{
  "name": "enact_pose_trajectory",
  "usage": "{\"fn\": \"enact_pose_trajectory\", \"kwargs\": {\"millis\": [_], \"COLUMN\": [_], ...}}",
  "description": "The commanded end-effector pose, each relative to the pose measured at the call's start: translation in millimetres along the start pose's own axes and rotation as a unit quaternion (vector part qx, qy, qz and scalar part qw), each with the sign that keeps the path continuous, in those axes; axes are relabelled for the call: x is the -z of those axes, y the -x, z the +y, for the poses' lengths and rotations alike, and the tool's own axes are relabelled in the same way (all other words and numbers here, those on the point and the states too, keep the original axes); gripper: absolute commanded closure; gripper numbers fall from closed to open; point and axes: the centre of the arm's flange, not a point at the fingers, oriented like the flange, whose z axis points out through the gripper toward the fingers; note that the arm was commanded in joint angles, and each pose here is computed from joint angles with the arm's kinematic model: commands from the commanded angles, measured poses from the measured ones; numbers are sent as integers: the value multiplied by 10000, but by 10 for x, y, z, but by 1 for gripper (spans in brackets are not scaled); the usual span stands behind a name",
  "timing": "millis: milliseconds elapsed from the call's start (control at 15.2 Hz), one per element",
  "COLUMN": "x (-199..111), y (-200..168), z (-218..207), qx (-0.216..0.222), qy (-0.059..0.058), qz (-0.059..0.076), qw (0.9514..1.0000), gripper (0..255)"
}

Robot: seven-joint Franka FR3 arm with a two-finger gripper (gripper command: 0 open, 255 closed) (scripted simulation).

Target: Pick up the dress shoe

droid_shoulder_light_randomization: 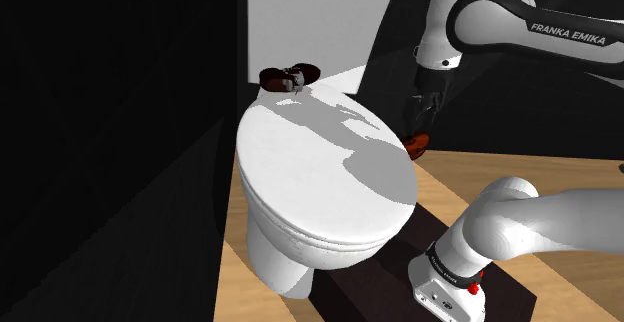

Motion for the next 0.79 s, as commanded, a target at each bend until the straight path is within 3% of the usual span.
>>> {"fn": "enact_pose_trajectory", "kwargs": {"millis": [0,330,726], "x": [0,89,224], "y": [0,-445,-1052], "z": [0,-409,-796], "qx": [0,-825,-1806], "qy": [0,-13,-28], "qz": [0,210,461], "qw": [10000,9964,9825], "gripper": [0,0,0]}}
